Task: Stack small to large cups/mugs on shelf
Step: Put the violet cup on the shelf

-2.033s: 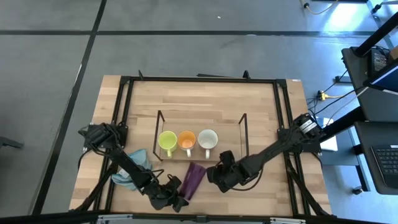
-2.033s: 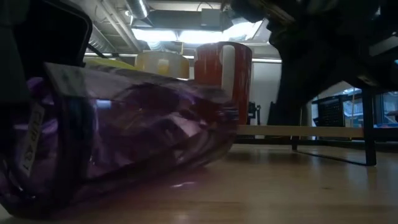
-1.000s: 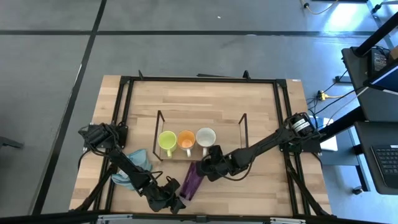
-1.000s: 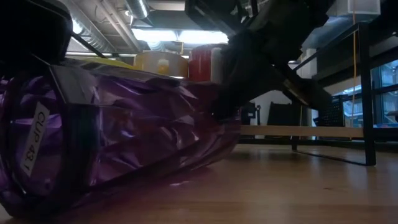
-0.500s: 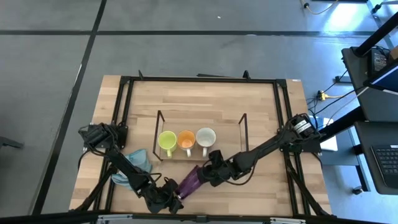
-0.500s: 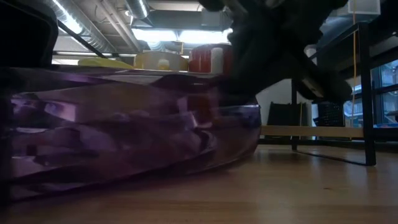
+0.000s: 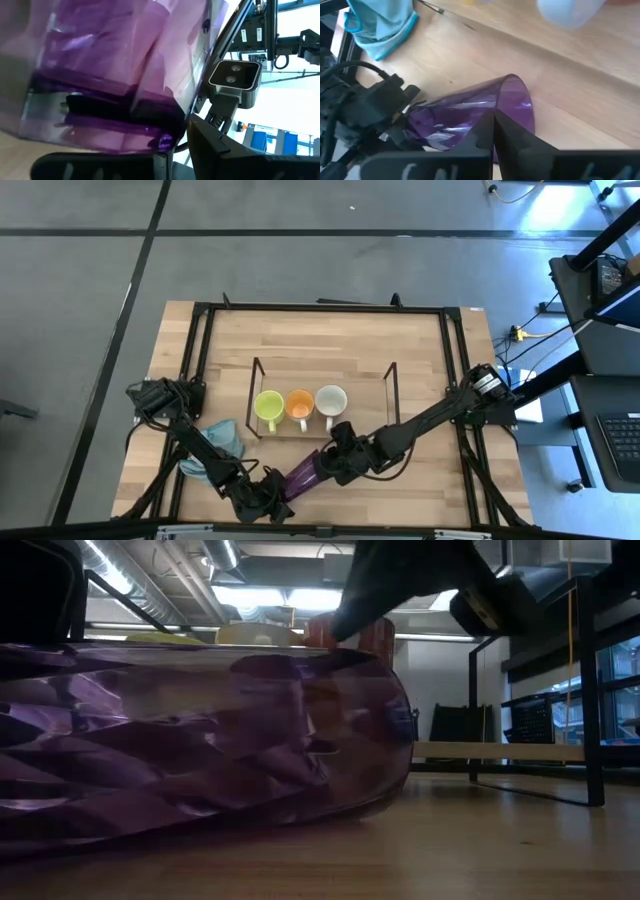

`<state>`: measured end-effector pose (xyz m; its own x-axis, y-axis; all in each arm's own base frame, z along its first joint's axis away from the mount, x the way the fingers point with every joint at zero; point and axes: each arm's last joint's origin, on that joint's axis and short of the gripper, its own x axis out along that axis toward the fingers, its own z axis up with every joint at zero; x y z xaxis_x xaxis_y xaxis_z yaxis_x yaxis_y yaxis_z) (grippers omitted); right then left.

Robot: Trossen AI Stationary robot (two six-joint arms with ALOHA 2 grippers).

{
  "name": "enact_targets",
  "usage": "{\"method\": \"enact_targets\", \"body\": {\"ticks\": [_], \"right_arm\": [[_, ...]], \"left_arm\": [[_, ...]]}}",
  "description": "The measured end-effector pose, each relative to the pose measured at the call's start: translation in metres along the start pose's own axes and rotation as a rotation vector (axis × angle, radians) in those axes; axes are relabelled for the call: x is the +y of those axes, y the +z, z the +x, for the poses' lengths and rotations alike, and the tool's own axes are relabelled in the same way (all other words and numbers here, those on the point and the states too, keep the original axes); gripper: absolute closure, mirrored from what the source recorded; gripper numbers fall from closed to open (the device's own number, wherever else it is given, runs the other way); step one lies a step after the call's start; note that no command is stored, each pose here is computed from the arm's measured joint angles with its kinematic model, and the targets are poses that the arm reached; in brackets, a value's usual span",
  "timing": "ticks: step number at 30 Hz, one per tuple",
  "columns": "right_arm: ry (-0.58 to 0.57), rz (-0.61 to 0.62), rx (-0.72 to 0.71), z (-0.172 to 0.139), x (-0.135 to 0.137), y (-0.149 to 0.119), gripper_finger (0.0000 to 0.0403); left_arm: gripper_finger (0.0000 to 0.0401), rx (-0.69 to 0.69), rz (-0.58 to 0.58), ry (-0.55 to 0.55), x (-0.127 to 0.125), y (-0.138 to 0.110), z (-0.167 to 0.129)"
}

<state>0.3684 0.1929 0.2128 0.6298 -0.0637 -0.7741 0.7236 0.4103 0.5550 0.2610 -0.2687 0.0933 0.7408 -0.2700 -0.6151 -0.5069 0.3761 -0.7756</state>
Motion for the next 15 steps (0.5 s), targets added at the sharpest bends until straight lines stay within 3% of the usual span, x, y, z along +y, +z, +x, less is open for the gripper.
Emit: {"method": "enact_targets", "body": {"ticks": [3,8,15], "right_arm": [[-0.026,-0.005,-0.002,-0.002,-0.001,-0.001,0.0394],[-0.162,0.003,-0.004,-0.006,-0.016,-0.007,0.0393],[-0.15,0.018,0.024,-0.005,-0.019,-0.016,0.0399]], "left_arm": [[0.0356,-0.004,0.001,0.0,0.0,0.0,0.0],[0.0356,-0.021,0.014,-0.007,0.001,-0.005,-0.002],[0.0356,-0.031,0.009,-0.01,0.001,-0.008,-0.004]]}}
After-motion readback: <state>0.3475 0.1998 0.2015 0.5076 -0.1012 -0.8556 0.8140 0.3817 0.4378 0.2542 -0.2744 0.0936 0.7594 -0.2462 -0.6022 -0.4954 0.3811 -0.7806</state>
